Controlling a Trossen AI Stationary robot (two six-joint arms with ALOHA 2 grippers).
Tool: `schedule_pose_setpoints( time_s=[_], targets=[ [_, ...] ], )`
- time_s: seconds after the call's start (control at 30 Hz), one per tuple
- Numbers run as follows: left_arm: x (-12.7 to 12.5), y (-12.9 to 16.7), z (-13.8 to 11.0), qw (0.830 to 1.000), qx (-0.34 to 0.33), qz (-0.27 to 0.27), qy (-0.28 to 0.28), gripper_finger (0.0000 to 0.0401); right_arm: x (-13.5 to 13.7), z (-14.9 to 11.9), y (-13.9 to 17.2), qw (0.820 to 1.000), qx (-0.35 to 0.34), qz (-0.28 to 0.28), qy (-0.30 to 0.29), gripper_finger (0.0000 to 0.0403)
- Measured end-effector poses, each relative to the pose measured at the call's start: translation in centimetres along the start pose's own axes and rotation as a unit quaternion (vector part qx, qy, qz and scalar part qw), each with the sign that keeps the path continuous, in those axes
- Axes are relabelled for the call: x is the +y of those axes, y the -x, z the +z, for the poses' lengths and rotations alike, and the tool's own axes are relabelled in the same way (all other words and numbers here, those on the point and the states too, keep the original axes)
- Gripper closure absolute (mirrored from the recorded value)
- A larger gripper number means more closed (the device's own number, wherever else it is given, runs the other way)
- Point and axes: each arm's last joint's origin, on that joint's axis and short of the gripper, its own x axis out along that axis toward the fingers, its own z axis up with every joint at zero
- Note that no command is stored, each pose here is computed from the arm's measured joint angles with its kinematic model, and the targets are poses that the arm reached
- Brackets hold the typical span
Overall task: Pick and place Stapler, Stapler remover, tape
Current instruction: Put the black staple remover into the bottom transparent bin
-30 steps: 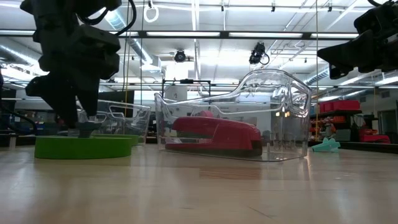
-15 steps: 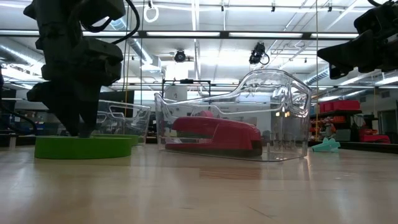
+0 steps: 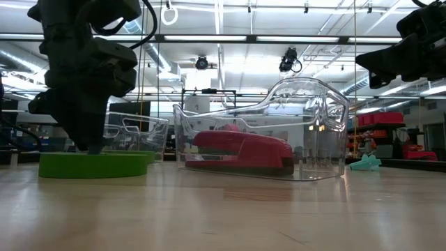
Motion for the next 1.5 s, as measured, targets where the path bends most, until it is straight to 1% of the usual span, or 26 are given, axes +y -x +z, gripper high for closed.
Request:
schedule_pose_setpoints(
  time_s=[0.2,0.63,0.83,1.27,1.37,1.5],
  targets=[
    [0.00,0.00,-0.03,1.000,0.004,-0.001,0.000,0.0275,0.00,0.00,0.00,1.000,0.000,0.000,0.000,0.0385],
    [0.01,0.03,0.00,1.000,0.000,0.000,-0.001,0.0336,0.00,0.00,0.00,1.000,0.000,0.000,0.000,0.0385],
    [-0.02,0.04,0.01,1.000,0.000,-0.001,-0.001,0.0354,0.00,0.00,0.00,1.000,0.000,0.000,0.000,0.0385],
    [-0.04,0.06,0.00,1.000,-0.001,-0.002,-0.002,0.0362,0.00,0.00,0.00,1.000,0.000,0.000,0.000,0.0385],
    [-0.04,0.06,-0.01,1.000,0.000,-0.002,-0.013,0.0362,0.00,0.00,0.00,1.000,0.000,0.000,0.000,0.0385],
    [-0.04,0.06,-0.02,1.000,0.000,-0.001,-0.014,0.0362,0.00,0.00,0.00,1.000,0.000,0.000,0.000,0.0385]
  ],
)
